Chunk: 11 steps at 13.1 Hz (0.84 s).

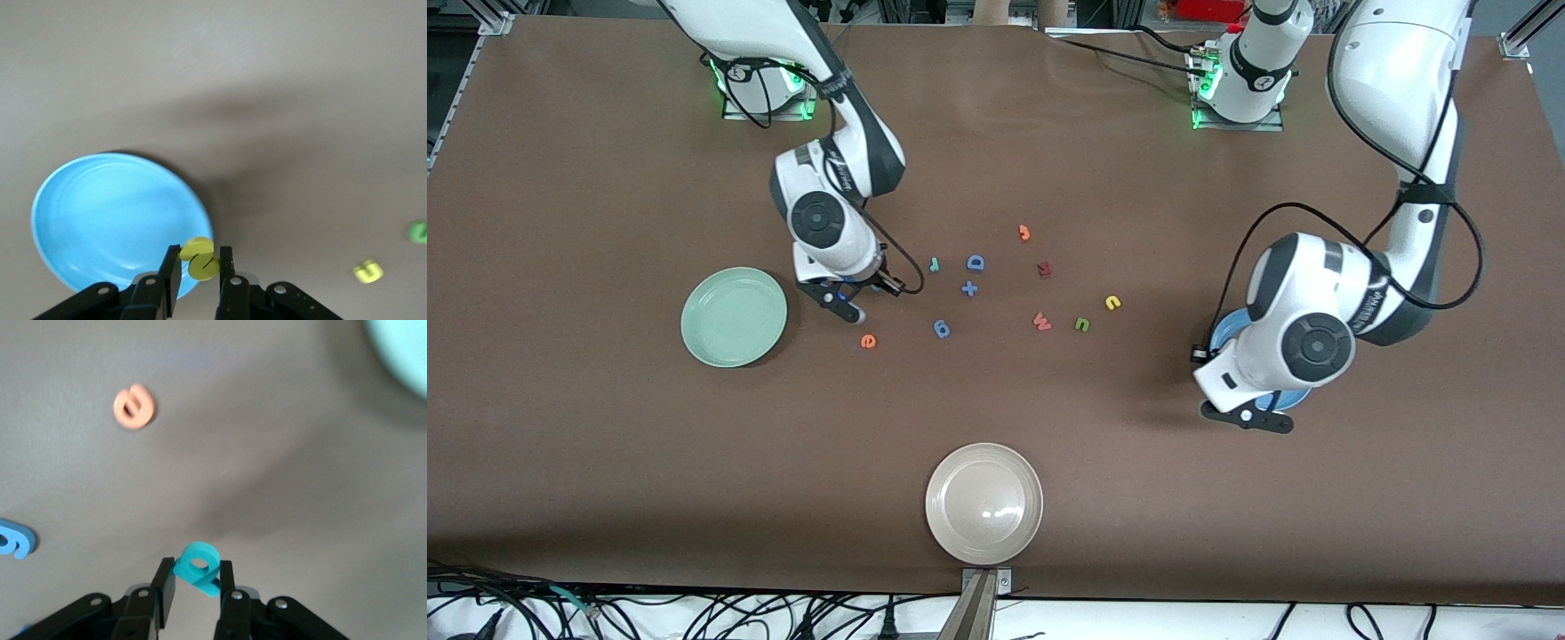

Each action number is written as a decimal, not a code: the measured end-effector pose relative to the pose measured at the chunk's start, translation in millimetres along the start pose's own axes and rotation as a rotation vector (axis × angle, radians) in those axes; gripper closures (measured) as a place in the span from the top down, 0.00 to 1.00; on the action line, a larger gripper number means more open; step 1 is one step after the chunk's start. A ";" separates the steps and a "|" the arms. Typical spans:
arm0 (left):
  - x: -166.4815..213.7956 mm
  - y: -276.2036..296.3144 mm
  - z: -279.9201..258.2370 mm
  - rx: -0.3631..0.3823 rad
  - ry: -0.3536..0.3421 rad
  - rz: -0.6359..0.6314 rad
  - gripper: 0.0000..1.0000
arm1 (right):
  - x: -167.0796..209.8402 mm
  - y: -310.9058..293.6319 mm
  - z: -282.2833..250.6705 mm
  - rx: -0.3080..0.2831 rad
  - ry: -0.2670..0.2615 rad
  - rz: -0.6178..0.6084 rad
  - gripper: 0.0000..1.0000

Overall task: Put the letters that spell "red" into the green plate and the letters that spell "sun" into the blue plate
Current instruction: 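Lower the left gripper's z onto the blue plate, the right's p onto the green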

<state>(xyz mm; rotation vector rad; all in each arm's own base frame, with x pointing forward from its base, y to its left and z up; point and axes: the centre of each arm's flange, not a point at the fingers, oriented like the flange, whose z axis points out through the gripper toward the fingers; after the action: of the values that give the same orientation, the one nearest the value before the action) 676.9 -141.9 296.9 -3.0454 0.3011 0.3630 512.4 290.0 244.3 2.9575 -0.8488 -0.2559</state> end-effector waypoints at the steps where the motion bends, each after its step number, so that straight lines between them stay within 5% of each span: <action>1: -2.3 -14.8 8.6 -0.005 -0.019 0.007 0.27 | 12.8 14.8 -18.0 -0.014 -0.015 -0.020 0.31; 6: -11.1 -50.0 58.8 -0.025 -0.036 0.042 0.27 | 102.3 110.7 -61.7 -0.047 -0.068 -0.169 0.31; 10: -23.1 -44.7 118.7 -0.032 0.011 0.059 0.27 | 148.8 172.4 -44.5 -0.059 -0.102 -0.282 0.31; 11: -24.5 -44.1 122.5 -0.032 0.012 0.061 0.34 | 159.2 185.2 -35.1 -0.063 -0.112 -0.303 0.31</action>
<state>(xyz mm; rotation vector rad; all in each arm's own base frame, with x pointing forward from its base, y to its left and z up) 634.6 -84.1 185.4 -3.0765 0.3933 0.3559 554.8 48.8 274.0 3.0253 -0.3876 -0.4556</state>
